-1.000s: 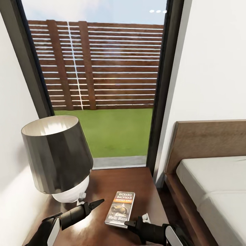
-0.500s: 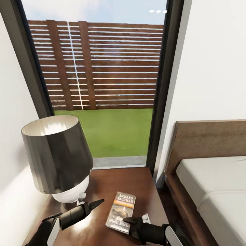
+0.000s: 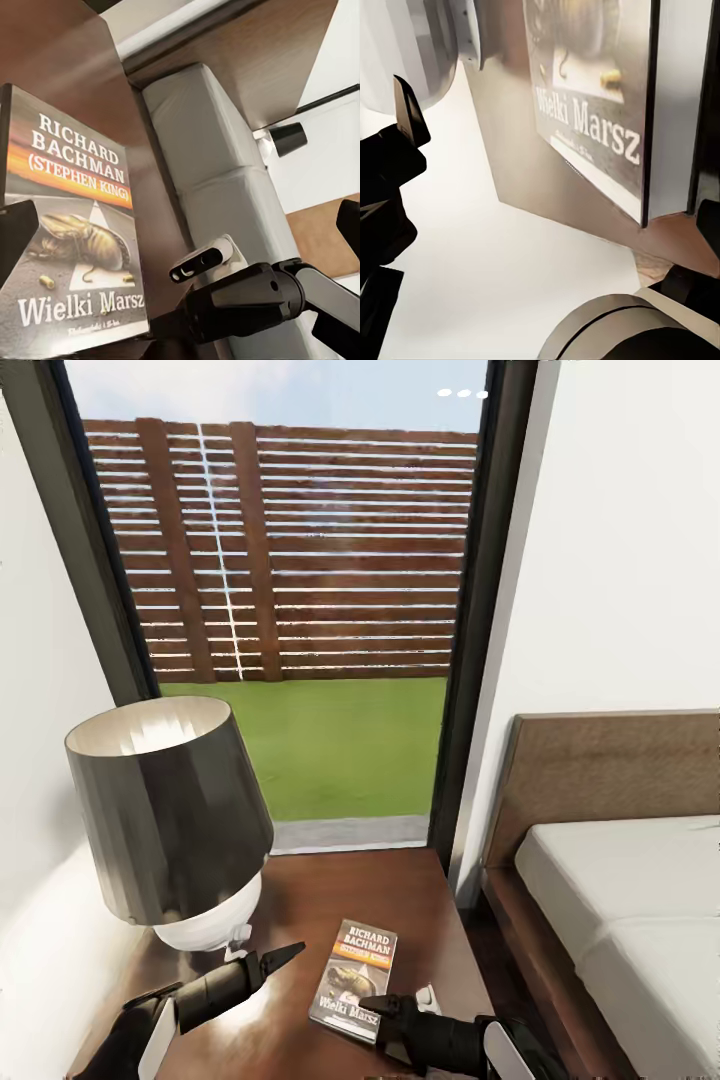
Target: In the bedroom, move the book from the bed onto either nightstand, and place the two sandals side by side next to the bed.
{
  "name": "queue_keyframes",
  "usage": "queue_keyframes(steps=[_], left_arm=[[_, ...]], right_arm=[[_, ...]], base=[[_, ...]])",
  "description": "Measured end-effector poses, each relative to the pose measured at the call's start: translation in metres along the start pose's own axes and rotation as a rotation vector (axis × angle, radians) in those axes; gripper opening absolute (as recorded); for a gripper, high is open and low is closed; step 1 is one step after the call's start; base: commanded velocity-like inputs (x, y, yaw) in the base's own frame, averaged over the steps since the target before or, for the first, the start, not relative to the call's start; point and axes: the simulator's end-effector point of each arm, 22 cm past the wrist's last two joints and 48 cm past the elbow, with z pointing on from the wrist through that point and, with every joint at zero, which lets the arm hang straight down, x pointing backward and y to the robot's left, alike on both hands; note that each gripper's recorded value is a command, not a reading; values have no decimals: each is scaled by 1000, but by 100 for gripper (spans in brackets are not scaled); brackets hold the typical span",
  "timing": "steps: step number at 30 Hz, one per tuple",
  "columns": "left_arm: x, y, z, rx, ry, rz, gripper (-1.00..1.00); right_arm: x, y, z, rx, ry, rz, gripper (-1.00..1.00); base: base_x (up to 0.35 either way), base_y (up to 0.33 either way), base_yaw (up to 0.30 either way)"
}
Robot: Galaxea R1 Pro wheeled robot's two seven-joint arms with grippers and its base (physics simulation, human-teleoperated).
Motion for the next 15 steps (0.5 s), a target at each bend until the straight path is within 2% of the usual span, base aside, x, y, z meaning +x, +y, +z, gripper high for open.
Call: queue_keyframes(steps=[10, 15], left_arm=[[0, 0, 1, 0, 1, 1, 100], [0, 0, 0, -1, 0, 1, 100]], right_arm=[[0, -1, 0, 2, 1, 0, 100], [1, 0, 0, 3, 2, -1, 100]], base=[[-311, 0, 0], [-101, 0, 0]])
